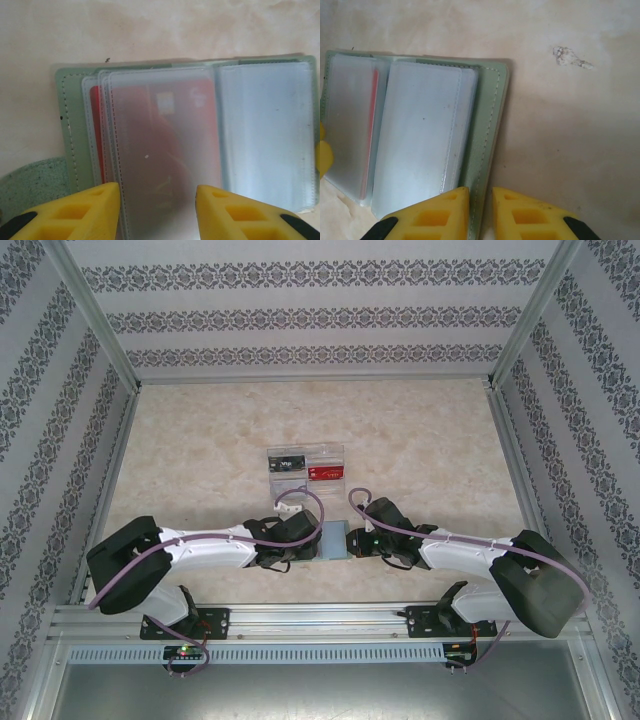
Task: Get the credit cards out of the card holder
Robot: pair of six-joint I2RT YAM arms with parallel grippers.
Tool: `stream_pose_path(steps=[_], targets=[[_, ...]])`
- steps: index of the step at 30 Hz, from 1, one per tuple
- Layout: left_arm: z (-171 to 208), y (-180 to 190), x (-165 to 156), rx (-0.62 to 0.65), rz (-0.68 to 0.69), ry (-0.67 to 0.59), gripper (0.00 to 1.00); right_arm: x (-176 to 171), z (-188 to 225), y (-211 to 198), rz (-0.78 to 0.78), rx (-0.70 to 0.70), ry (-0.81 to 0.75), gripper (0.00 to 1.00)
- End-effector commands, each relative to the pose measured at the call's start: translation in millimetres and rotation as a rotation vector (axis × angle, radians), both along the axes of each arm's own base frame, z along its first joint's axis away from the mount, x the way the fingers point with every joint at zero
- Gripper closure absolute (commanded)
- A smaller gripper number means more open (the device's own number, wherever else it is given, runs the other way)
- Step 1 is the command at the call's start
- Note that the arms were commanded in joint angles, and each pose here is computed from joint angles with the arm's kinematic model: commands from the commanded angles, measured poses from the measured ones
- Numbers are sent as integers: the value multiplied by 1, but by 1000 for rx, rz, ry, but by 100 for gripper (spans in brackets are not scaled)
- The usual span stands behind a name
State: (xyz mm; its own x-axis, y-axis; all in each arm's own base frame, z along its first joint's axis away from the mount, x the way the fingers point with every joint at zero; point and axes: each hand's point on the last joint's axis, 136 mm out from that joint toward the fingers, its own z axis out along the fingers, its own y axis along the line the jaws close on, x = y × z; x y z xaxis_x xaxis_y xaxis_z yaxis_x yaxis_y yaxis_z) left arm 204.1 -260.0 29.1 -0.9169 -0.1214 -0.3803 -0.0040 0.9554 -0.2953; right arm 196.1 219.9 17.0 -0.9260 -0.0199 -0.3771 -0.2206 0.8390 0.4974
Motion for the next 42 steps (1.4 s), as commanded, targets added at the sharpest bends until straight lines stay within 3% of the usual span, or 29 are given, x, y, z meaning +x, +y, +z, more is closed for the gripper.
stream_pose_path(steps=[1,6,13,24,42], targets=[[-5,7,2,37,26,21,55,4,1,0,-10,-15,-6,79],[0,-7,3,-26,-8,12,54,4,0,0,-10,-16,-3,79],[18,-26,5,-121,-72,-27,44,4,-1,1,-8,-19,0,79],[31,-41,6,-182,-119,-54,41,5,-1,1,-8,-22,0,79],[62,-91,9,-277,-234,-90,43,13,12,-11,-62,-3,-56,78]])
